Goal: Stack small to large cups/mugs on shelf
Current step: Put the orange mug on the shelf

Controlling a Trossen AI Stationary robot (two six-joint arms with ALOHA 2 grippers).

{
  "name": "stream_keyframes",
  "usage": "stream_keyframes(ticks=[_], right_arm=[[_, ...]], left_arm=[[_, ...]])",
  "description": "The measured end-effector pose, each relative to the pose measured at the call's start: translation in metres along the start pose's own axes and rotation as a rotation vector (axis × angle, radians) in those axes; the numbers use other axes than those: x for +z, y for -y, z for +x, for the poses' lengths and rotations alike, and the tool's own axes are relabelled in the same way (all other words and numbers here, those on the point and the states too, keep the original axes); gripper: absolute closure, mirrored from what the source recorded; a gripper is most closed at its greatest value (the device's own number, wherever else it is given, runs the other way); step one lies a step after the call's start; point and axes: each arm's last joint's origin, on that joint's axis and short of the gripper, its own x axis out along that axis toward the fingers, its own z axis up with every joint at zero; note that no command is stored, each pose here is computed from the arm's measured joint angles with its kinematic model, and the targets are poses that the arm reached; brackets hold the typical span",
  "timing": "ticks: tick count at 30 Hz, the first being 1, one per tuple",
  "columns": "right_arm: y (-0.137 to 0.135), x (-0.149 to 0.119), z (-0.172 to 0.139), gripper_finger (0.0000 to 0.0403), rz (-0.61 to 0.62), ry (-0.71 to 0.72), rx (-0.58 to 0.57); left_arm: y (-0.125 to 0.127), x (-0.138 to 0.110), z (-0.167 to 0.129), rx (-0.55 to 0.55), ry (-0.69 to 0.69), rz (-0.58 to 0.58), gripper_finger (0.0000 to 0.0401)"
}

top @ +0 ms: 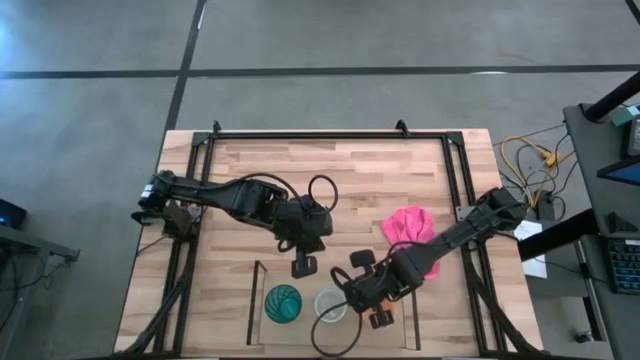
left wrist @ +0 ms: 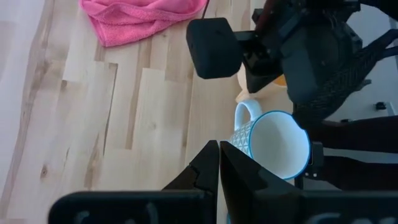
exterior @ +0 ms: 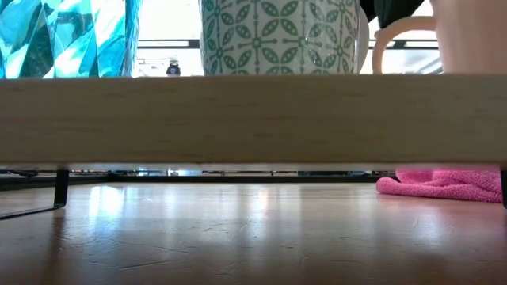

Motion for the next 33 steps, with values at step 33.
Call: stream_keyframes(ticks=[33], right_arm=[[-0.003, 0.004, -0.016, 0.0394, -0.008, 0.055, 0.074]], left_arm=[[-0.001, 0.001, 0.000, 0.005, 0.003, -0.006, 0.0401]])
